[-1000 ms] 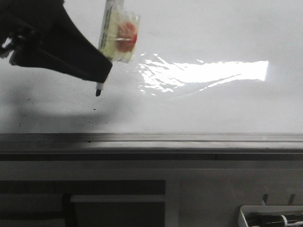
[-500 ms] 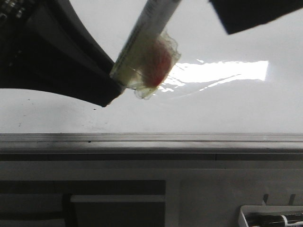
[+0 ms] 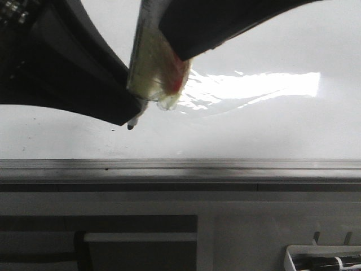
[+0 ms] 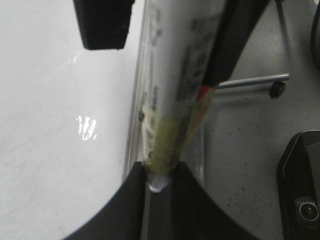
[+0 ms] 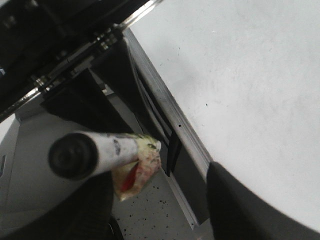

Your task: Write number 5 on whiteboard

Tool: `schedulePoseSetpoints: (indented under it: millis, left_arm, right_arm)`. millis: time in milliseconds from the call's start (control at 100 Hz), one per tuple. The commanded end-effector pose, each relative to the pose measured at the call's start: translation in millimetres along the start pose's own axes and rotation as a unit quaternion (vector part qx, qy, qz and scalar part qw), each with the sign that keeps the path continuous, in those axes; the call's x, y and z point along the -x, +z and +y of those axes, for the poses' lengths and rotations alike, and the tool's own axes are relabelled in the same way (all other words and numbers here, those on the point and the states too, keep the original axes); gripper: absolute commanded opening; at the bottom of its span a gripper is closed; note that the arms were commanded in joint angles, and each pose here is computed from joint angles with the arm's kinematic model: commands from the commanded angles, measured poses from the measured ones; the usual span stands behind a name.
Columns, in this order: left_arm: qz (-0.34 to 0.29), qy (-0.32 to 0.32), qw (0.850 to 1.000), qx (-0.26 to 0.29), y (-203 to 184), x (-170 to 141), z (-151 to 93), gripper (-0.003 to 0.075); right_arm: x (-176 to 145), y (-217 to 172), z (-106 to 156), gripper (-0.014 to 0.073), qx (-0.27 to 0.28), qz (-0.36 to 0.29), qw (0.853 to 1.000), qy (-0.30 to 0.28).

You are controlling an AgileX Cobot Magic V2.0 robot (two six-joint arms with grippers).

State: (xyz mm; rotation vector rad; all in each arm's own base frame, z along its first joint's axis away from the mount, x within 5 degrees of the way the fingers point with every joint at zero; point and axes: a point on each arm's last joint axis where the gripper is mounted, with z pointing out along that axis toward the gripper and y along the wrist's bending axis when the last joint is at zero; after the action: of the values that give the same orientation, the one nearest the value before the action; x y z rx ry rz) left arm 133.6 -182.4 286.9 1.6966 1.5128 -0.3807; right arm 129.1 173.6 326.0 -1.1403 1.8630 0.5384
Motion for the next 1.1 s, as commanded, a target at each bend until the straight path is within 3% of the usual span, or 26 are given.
schedulePoseSetpoints:
  millis: [0,300,450,620,890,970,1090]
  left_arm:
    - [-0.034,-0.003,0.999,0.03,-10,14,7,-0.002]
    - [-0.036,-0.004,0.999,0.037,-10,14,8,-0.002]
    - [-0.036,-0.004,0.999,0.037,-10,14,8,-0.002]
    - [-0.036,-0.004,0.999,0.037,-10,14,8,-0.002]
    - [-0.035,-0.004,0.999,0.034,-10,14,8,-0.002]
    - [-0.036,-0.006,0.999,0.034,-10,14,8,-0.002]
    - [-0.037,-0.008,0.999,0.034,-10,14,8,-0.002]
  right_arm:
    - [21,-9,-3,0.0368,-0.013,-0.061,0.998,0.003]
    - [23,-10,0,0.0368,0.001,-0.06,0.998,0.015]
    - [25,-10,13,0.0368,0.026,-0.065,0.998,0.0]
    - [31,-5,14,0.0368,0.015,-0.094,0.995,-0.014]
    - [23,17,14,0.0357,0.022,-0.049,0.998,-0.014]
    - [22,21,14,0.0283,0.024,-0.041,0.999,-0.013]
    - [21,23,14,0.0059,0.024,-0.038,0.999,-0.014]
